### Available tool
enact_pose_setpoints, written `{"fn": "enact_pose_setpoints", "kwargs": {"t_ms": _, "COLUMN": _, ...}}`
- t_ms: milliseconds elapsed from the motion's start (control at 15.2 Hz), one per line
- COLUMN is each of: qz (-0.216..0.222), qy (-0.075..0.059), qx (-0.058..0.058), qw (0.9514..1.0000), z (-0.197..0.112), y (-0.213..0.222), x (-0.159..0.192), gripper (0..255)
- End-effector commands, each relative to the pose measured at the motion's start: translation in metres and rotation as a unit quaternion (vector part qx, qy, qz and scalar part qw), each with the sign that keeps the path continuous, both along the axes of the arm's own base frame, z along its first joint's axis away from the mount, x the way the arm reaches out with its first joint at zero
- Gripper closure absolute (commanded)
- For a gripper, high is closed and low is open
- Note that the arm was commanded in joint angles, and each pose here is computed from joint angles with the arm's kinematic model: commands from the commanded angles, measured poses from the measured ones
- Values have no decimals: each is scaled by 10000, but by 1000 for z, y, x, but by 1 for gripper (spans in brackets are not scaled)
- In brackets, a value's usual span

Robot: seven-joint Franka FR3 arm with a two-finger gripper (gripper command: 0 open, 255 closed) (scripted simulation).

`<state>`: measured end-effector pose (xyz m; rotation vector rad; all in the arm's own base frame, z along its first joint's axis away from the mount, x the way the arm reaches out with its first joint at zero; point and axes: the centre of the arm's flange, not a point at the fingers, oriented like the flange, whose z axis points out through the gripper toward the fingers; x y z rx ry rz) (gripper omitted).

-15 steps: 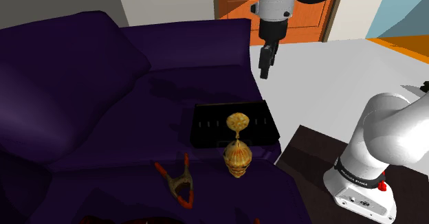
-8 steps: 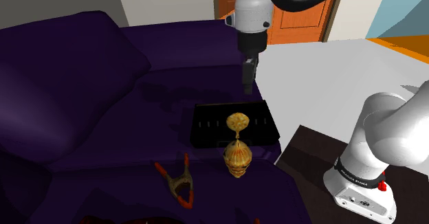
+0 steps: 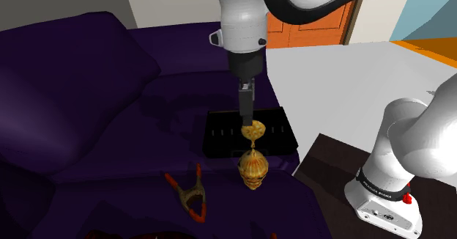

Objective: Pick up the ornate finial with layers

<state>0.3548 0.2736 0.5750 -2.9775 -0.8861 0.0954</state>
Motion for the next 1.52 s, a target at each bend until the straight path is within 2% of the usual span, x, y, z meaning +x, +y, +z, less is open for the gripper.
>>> {"fn": "enact_pose_setpoints", "kwargs": {"t_ms": 0, "qz": 143, "qy": 42, "qx": 33, "qw": 9999, "z": -1, "y": 13, "x": -1, "gripper": 0}}
{"fn": "enact_pose_setpoints", "kwargs": {"t_ms": 462, "qz": 143, "qy": 42, "qx": 33, "qw": 9999, "z": -41, "y": 13, "x": -1, "gripper": 0}}
{"fn": "enact_pose_setpoints", "kwargs": {"t_ms": 594, "qz": 143, "qy": 42, "qx": 33, "qw": 9999, "z": -41, "y": 13, "x": -1, "gripper": 0}}
{"fn": "enact_pose_setpoints", "kwargs": {"t_ms": 660, "qz": 143, "qy": 42, "qx": 33, "qw": 9999, "z": -41, "y": 12, "x": -1, "gripper": 255}}
{"fn": "enact_pose_setpoints", "kwargs": {"t_ms": 1254, "qz": 143, "qy": 42, "qx": 33, "qw": 9999, "z": -41, "y": 13, "x": -1, "gripper": 255}}
{"fn": "enact_pose_setpoints", "kwargs": {"t_ms": 1452, "qz": 143, "qy": 42, "qx": 33, "qw": 9999, "z": -25, "y": 13, "x": -1, "gripper": 255}}
